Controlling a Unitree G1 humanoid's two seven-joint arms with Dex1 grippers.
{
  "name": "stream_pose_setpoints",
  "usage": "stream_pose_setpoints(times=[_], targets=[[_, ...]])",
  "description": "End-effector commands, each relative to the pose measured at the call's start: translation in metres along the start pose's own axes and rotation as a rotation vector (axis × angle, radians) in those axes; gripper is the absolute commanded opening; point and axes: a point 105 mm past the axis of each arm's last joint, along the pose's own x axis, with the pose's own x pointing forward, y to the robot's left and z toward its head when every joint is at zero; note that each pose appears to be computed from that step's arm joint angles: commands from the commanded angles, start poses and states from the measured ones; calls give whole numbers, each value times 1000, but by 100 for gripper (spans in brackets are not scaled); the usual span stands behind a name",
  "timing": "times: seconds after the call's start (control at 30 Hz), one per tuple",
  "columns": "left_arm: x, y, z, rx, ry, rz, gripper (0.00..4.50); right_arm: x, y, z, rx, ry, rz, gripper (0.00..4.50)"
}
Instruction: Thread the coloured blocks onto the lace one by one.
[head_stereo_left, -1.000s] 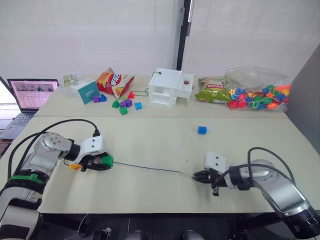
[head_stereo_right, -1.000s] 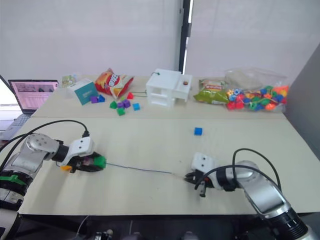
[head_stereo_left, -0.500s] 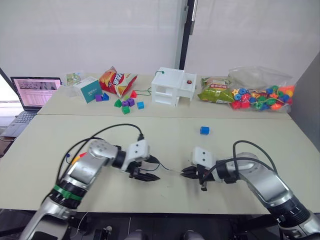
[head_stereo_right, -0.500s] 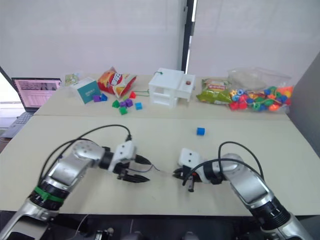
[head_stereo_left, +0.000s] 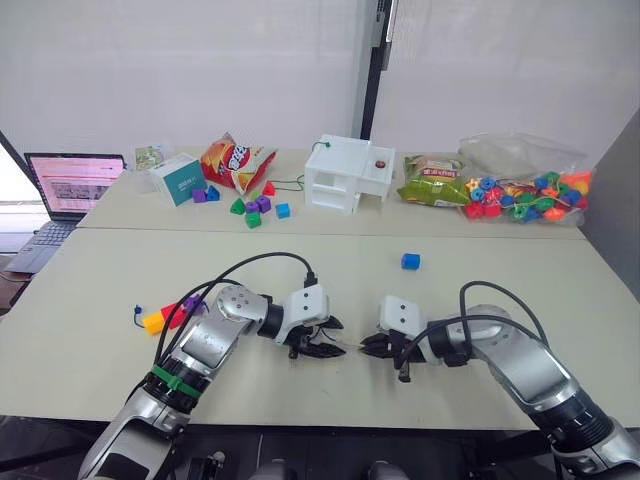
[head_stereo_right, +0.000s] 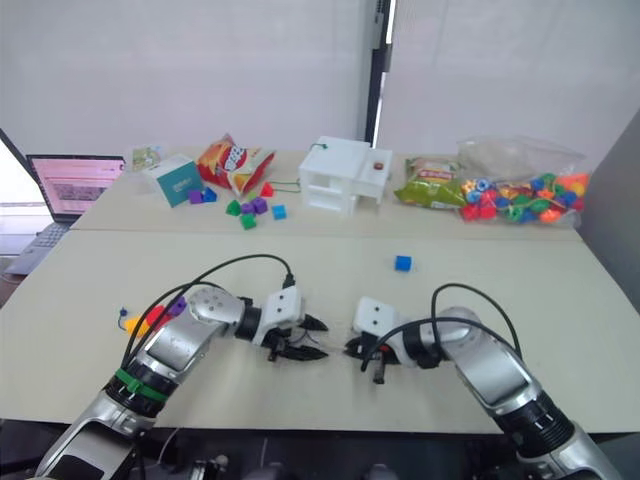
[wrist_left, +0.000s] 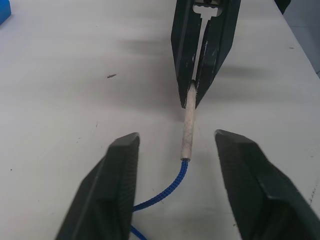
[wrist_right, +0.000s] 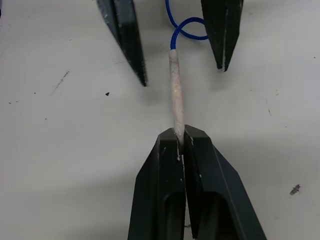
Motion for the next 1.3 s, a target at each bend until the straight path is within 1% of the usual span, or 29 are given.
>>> stream_pose_setpoints(times=[0.03,0.1,0.13,0.53,0.63,0.7,0.73,0.83,0.9,1.0,1.07,1.13,1.2,1.3], targets=[[-2,3,9,31,-23,4,102,-4,-2,8,-18,-25,-18,0],[-1,4,9,30,-24,5,32,-4,-2,9,-17,-28,-20,0],[0,3,10,28,-27,5,4,-4,-2,9,-16,-30,-20,0],[1,3,13,23,-40,0,4,-2,3,7,-9,-19,-2,0],[0,2,14,24,-39,-4,4,-2,2,10,-7,-38,-28,0],[-3,3,12,25,-25,-2,0,-6,-4,12,27,-61,-84,65],[-5,3,11,25,-16,1,0,-10,-6,10,45,-63,-108,88],[-9,3,7,26,4,5,0,-21,-11,3,101,-66,-171,192],[-15,3,4,19,15,20,0,-38,-21,-9,197,-89,-302,262],[-20,3,1,10,25,38,0,-54,-33,-20,304,-131,-503,366],[-23,2,-1,-1,31,51,0,-64,-46,-24,378,-173,-686,435],[-25,1,-2,-13,31,63,0,-69,-60,-30,438,-182,-881,443],[-25,0,-3,-22,31,67,0,-65,-71,-30,492,-206,-1025,443],[-25,-1,-4,-27,33,68,0,-51,-82,-22,542,-240,-1143,443]])
